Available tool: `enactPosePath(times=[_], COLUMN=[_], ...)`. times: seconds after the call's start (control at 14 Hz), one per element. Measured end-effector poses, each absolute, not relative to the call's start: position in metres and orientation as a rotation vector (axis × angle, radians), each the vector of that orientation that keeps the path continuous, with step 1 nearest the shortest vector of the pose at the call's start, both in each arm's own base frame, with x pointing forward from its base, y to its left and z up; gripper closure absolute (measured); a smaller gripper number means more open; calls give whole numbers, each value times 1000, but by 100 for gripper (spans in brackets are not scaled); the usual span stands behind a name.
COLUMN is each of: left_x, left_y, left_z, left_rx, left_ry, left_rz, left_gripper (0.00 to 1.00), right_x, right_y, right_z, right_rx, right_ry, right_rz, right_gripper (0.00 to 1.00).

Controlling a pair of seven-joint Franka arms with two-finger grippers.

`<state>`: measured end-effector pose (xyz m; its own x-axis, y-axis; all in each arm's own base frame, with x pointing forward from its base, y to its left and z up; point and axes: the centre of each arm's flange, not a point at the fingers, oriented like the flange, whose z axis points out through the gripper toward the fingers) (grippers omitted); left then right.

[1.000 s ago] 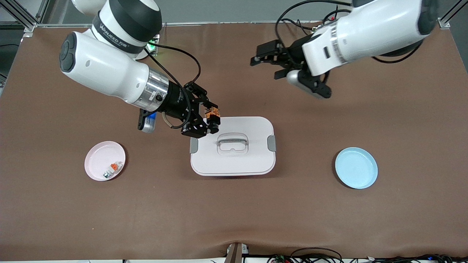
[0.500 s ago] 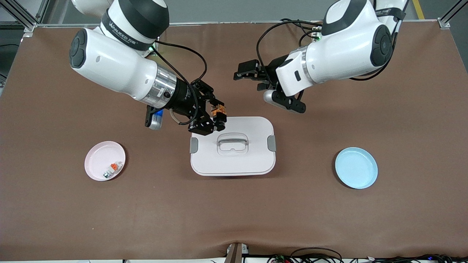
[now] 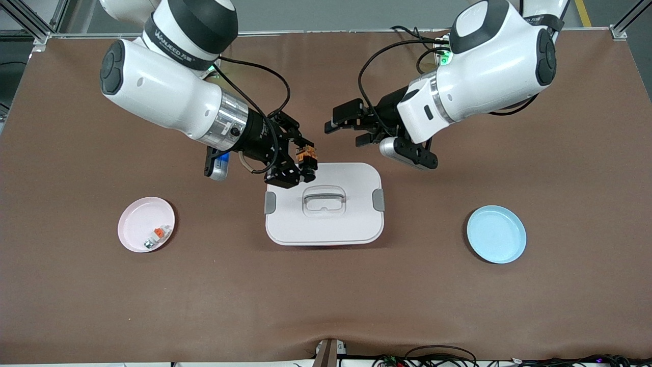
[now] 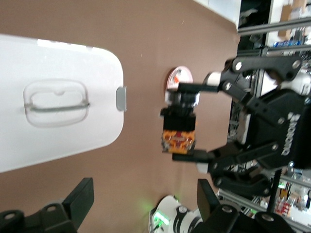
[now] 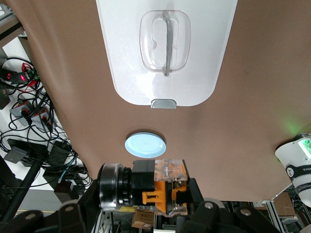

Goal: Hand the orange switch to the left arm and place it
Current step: 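Bring the left gripper to the black switch held by the right gripper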

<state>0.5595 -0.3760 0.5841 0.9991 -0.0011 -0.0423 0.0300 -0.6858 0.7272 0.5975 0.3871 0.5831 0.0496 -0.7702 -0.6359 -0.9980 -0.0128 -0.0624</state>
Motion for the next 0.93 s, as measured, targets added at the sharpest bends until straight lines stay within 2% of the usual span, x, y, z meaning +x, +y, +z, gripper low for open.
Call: enactPosePath(times=[0.5, 0.93], left_x=[572, 573], left_y=[-395, -397], left_z=[551, 553], left_rx=[2310, 2302], left_ry=[67, 71], left_rz=[-12, 7], left_gripper=[6, 6], right_x=[597, 598], right_y=[400, 401], right_z=[578, 575], right_rx=[-1817, -1819], right_ry=[1756, 1759], right_rz=[581, 583], right_gripper=[27, 27])
